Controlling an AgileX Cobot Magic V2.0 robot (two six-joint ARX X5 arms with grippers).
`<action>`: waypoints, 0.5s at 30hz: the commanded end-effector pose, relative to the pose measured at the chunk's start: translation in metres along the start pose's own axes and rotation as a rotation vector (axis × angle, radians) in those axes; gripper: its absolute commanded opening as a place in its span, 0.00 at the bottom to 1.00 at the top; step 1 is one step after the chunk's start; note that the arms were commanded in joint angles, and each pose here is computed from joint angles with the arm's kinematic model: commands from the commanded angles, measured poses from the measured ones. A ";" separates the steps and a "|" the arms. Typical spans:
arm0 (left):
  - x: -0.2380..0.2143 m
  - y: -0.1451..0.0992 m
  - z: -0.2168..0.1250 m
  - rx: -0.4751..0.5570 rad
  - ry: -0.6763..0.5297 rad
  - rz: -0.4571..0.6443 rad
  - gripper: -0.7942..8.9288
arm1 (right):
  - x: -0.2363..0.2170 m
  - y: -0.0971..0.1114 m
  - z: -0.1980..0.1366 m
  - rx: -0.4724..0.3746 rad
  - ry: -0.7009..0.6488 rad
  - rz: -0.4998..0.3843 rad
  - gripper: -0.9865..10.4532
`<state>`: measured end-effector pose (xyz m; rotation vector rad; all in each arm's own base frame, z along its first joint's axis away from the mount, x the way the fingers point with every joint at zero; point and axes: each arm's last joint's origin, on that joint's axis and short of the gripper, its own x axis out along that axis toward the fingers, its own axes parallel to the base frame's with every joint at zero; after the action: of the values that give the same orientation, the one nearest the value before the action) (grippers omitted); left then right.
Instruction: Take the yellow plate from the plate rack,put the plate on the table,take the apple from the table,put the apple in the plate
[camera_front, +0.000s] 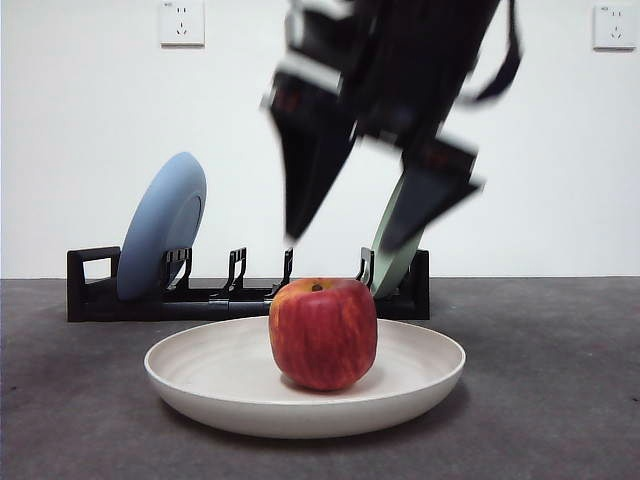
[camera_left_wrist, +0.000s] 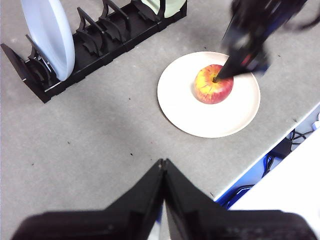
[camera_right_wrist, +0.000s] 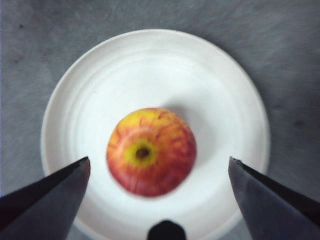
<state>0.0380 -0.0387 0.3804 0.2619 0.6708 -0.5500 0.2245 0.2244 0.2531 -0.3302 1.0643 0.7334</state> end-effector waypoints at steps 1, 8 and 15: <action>0.001 0.000 0.000 0.024 0.001 0.001 0.07 | -0.038 0.003 0.000 -0.018 -0.031 -0.006 0.48; 0.001 0.000 0.000 0.051 0.002 0.000 0.07 | -0.128 0.009 -0.027 -0.004 -0.115 0.012 0.32; 0.001 -0.001 0.000 0.076 -0.003 -0.005 0.07 | -0.178 0.009 -0.080 0.048 -0.025 0.016 0.24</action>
<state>0.0380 -0.0389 0.3805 0.3166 0.6546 -0.5739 0.1177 0.1196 0.3744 -0.2754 1.0316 0.7329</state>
